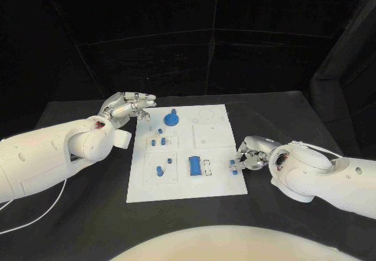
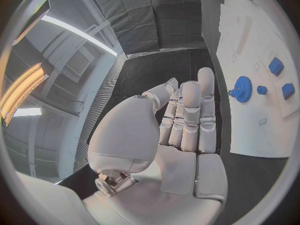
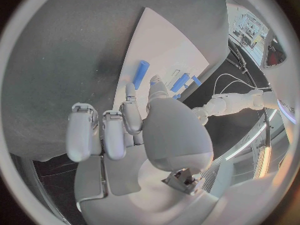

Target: Assemble the parts on the task board

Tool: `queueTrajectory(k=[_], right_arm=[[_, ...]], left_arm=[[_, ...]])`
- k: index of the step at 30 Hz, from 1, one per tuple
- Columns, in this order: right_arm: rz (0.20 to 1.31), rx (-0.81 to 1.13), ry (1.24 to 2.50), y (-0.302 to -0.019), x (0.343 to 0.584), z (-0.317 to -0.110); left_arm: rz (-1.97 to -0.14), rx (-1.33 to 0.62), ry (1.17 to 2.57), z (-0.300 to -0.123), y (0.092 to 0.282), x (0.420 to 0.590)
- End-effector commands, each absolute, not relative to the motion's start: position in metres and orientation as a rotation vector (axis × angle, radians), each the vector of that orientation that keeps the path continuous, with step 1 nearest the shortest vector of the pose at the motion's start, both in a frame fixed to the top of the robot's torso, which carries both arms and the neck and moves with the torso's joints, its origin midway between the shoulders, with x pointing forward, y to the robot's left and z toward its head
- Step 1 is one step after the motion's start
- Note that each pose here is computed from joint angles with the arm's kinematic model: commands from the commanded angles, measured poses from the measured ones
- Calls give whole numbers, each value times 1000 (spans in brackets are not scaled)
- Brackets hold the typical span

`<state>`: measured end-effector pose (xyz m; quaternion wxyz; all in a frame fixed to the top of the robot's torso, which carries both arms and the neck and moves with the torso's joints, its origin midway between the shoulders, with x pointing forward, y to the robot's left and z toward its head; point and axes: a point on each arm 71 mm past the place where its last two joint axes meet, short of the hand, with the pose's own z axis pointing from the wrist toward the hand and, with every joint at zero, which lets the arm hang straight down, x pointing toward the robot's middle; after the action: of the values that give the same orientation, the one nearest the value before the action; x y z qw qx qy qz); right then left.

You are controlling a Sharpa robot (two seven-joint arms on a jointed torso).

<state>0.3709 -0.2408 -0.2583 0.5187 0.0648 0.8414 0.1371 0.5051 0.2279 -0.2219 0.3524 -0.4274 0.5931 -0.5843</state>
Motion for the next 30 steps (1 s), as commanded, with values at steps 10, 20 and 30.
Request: queueTrajectory(k=[10,20,30], right_arm=[[264,7,2026,-228,376,-265],[231,-82,2010,-215,378,-267],[307,23,1963,-210,374,-260]], left_arm=[[-1532,-1103,1538,-221,226,504],[-1530,-1103,1537,-221,227,504],[-1528,-1105,1536,-222,228,504]])
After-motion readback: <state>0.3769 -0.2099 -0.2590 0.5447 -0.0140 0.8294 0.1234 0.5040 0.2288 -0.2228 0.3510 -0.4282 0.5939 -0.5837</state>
